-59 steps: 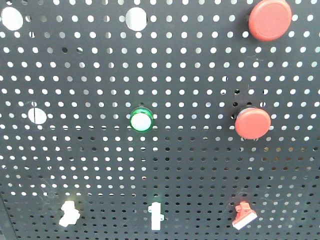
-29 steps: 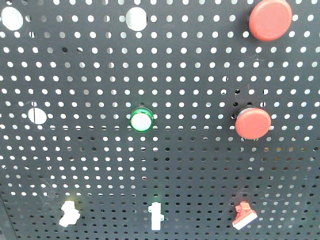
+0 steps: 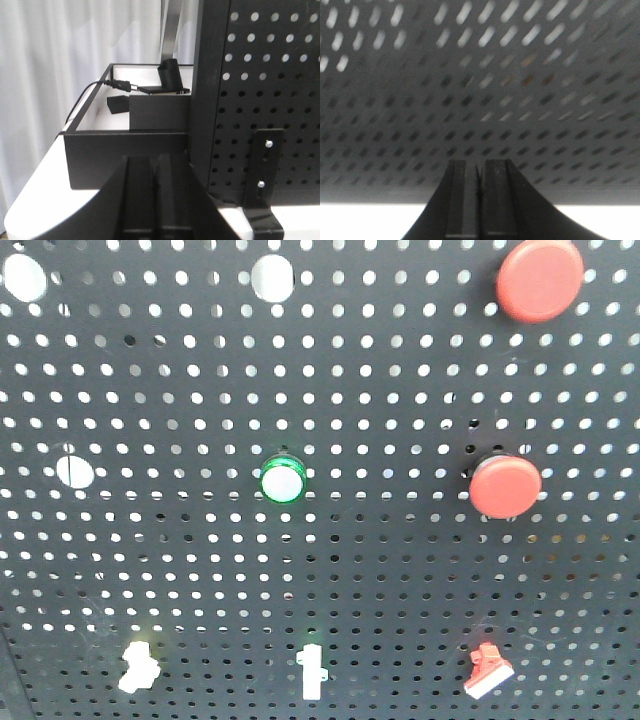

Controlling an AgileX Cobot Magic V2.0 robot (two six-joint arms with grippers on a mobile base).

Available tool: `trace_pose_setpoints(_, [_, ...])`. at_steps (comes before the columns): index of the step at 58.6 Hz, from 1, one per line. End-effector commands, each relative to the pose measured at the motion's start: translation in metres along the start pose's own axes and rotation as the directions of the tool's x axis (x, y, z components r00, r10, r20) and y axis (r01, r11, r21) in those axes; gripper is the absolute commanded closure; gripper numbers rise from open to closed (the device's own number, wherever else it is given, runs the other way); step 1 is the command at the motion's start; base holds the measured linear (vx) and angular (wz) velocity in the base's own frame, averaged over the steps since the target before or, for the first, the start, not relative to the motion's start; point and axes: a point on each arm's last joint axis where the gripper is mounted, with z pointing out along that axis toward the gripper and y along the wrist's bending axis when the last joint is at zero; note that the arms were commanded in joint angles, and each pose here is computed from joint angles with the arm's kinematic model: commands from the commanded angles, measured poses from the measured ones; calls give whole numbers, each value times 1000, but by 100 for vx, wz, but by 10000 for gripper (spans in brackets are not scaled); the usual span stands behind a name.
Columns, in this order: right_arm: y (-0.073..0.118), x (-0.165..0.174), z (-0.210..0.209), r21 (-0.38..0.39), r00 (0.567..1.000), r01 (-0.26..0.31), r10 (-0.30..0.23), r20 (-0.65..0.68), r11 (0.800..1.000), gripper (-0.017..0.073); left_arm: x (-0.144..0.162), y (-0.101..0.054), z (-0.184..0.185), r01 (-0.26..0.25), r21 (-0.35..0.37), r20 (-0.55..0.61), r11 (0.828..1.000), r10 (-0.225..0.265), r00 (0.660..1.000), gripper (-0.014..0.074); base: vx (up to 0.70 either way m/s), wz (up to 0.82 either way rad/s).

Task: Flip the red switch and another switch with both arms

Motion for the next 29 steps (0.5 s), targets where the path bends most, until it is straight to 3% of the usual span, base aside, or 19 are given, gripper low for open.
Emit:
trace_pose_setpoints(1, [0,-5,-1,8,997,22,-22,75,1000,565,-1,-1,-1,11,10,74,1000,-12,997,591,0,1])
trace_pose_setpoints(29, [0,-5,-1,8,997,22,-22,75,1000,565,-1,-1,-1,11,10,73,1000,-12,997,591,0,0])
